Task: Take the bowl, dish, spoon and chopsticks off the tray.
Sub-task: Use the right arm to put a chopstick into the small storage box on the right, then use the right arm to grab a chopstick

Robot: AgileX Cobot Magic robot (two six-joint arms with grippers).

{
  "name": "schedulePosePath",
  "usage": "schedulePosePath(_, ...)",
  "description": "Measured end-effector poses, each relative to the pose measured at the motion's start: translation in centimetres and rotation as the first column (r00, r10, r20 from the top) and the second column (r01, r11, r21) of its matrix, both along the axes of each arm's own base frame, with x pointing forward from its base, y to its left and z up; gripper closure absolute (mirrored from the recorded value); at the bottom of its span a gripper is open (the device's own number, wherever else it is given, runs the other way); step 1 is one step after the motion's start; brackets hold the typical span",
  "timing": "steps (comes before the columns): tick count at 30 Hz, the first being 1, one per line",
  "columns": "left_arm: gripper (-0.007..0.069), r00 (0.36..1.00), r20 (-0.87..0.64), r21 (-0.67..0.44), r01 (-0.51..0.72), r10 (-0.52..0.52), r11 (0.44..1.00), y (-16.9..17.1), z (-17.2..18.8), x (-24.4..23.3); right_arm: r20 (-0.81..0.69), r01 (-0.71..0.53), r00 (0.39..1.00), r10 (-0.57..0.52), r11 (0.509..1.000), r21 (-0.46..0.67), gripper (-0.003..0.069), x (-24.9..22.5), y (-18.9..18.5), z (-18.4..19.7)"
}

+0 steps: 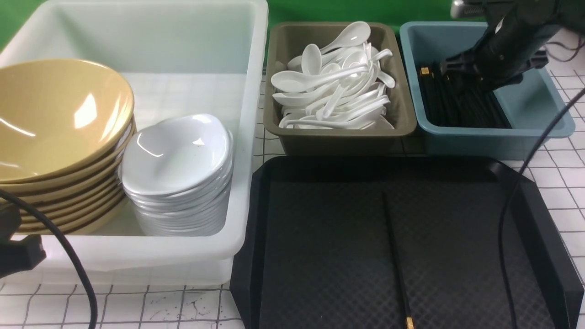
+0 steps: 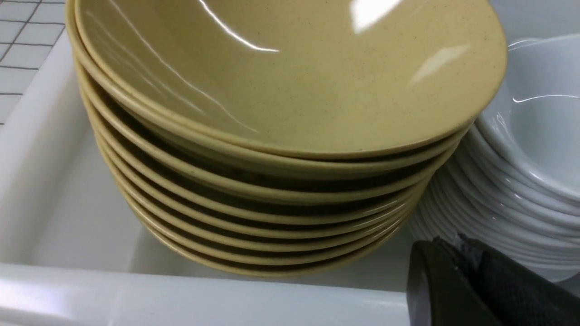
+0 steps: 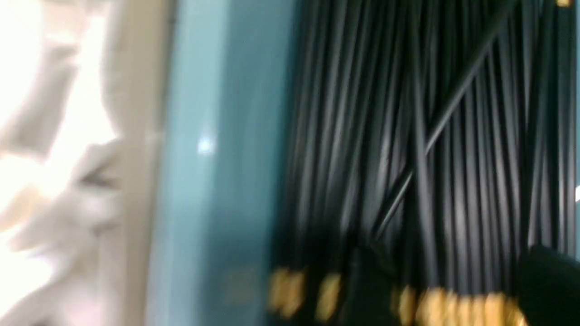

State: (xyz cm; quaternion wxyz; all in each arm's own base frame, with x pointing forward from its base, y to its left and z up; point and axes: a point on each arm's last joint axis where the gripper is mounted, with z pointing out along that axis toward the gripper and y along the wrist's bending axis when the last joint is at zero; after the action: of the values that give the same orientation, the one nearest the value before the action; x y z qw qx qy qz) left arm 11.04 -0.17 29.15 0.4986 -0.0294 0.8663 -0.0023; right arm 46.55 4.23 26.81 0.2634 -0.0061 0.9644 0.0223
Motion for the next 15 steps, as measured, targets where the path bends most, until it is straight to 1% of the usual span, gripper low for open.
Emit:
schedulePosePath(1,0.0637,1.000,0.000,-0.002,0.005,-0.005,1.000,0.0,0.0,0.0,-0.006,-0.018,1.000,0.018,0.999,0.045,0.0147,-1.3,0.6,1.7)
schedulePosePath(2,0.0637,1.000,0.000,-0.002,0.006,-0.006,1.000,-0.1,0.0,0.0,-0.016,-0.032,0.999,0.033,0.998,0.055,0.0135,-1.9,1.0,2.2)
schedulePosePath(3,0.0637,1.000,0.006,0.001,0.009,-0.009,1.000,-0.1,0.1,0.0,-0.029,-0.079,0.996,0.081,0.995,0.061,0.0125,-3.7,1.9,3.8)
schedulePosePath(6,0.0637,0.999,0.035,-0.006,0.016,-0.016,1.000,-0.2,0.3,0.1,-0.083,-0.204,0.975,0.208,0.978,0.054,0.0121,-7.8,5.6,5.0)
schedulePosePath(8,0.0637,0.998,0.066,-0.010,0.023,-0.023,1.000,-0.2,0.5,0.2,-0.157,-0.306,0.937,0.311,0.950,0.055,0.0125,-11.6,9.0,3.7)
schedulePosePath(9,0.0637,0.998,0.066,-0.010,0.023,-0.023,1.000,-0.2,0.5,0.2,-0.176,-0.314,0.931,0.320,0.948,0.057,0.0127,-12.1,9.2,3.1)
schedulePosePath(10,0.0637,0.997,0.072,-0.010,0.025,-0.024,1.000,-0.2,0.6,0.2,-0.216,-0.355,0.908,0.360,0.933,0.062,0.0131,-13.4,10.6,1.9)
schedulePosePath(11,0.0637,0.997,0.077,-0.012,0.026,-0.025,1.000,-0.2,0.6,0.2,-0.274,-0.399,0.874,0.401,0.915,0.066,0.0137,-15.1,12.1,-0.4)
schedulePosePath(12,0.0637,0.997,0.078,-0.013,0.026,-0.025,1.000,-0.3,0.6,0.2,-0.308,-0.411,0.858,0.411,0.909,0.066,0.0141,-16.2,12.8,-2.5)
schedulePosePath(15,0.0637,0.997,0.076,-0.028,0.027,-0.025,0.999,-0.3,0.6,0.2,-0.359,-0.394,0.848,0.390,0.917,0.065,0.0152,-17.3,13.6,-5.6)
